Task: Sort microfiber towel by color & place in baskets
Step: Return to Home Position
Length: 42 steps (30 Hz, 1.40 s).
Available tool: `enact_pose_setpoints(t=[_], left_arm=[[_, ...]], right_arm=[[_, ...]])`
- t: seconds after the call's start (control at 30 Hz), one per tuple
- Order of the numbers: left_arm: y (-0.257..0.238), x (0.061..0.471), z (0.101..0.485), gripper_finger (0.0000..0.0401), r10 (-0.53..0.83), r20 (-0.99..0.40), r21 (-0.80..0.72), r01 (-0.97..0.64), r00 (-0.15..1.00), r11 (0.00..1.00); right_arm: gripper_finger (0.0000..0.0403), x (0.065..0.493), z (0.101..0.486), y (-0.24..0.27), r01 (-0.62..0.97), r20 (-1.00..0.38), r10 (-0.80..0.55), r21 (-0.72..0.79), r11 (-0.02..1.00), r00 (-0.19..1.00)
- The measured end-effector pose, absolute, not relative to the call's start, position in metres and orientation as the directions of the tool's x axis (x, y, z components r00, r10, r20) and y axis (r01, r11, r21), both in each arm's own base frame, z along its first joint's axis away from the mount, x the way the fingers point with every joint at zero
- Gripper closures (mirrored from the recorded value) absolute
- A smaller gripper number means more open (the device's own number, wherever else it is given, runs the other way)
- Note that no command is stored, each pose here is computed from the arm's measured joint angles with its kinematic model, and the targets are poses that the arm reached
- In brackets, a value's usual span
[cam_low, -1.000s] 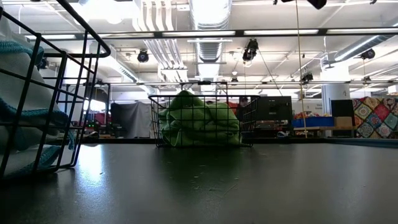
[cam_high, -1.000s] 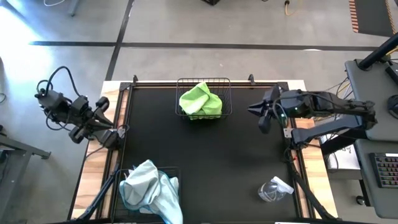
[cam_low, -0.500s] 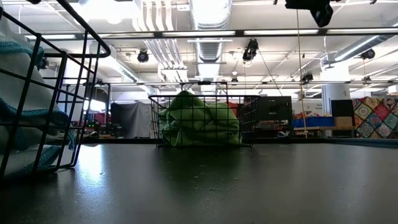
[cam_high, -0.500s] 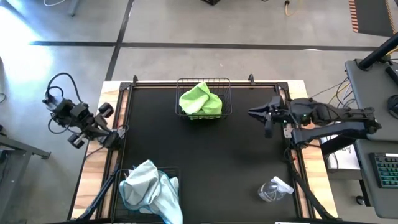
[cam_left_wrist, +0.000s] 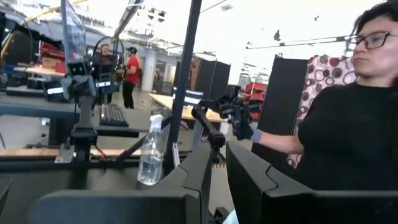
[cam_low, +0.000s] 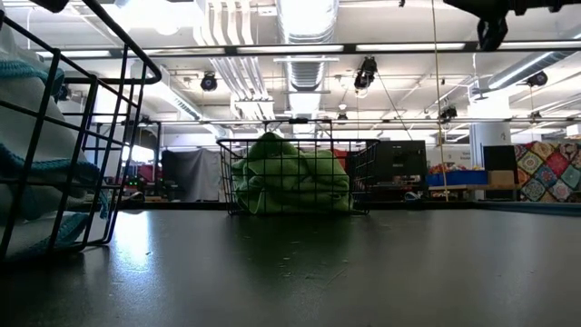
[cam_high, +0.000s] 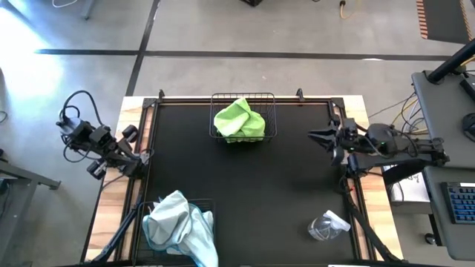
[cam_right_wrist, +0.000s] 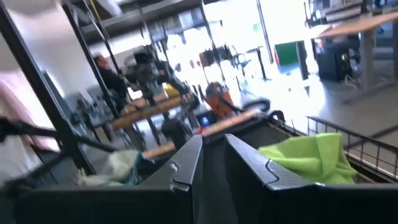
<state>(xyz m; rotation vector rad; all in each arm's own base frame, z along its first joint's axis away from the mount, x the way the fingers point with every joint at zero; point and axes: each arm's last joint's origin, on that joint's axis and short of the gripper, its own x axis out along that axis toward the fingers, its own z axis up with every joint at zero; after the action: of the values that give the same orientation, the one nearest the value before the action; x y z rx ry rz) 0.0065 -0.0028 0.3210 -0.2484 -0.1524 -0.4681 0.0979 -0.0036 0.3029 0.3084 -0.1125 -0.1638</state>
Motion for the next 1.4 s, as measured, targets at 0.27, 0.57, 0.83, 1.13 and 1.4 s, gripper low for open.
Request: enact_pose_setpoints(t=[0.27,0.57,0.83,1.13,1.4], left_arm=[[-0.014,0.028,0.299,0.0367,-0.425,0.206,-0.189,0.462,0.881,0.866],[-0.025,0.051,0.271,0.0367,-0.421,0.245,-0.21,0.472,0.873,0.856],[-0.03,0.061,0.253,0.0367,-0.423,0.23,-0.265,0.475,0.876,0.839],[-0.034,0.069,0.234,0.0367,-0.428,0.181,-0.267,0.463,0.886,0.845],[-0.037,0.074,0.223,0.0367,-0.426,0.195,-0.261,0.466,0.883,0.845]], right_arm=[[0.0344,0.091,0.273,-0.004,0.11,0.153,-0.177,0.368,0.923,0.972],[0.0344,0.086,0.243,-0.004,0.062,0.279,-0.178,0.381,0.923,0.944],[0.0344,0.085,0.222,-0.004,0.033,0.338,-0.178,0.394,0.918,0.924],[0.0344,0.091,0.201,-0.004,0.028,0.297,-0.18,0.451,0.892,0.938],[0.0344,0.091,0.2,-0.004,0.024,0.294,-0.18,0.465,0.885,0.939]])
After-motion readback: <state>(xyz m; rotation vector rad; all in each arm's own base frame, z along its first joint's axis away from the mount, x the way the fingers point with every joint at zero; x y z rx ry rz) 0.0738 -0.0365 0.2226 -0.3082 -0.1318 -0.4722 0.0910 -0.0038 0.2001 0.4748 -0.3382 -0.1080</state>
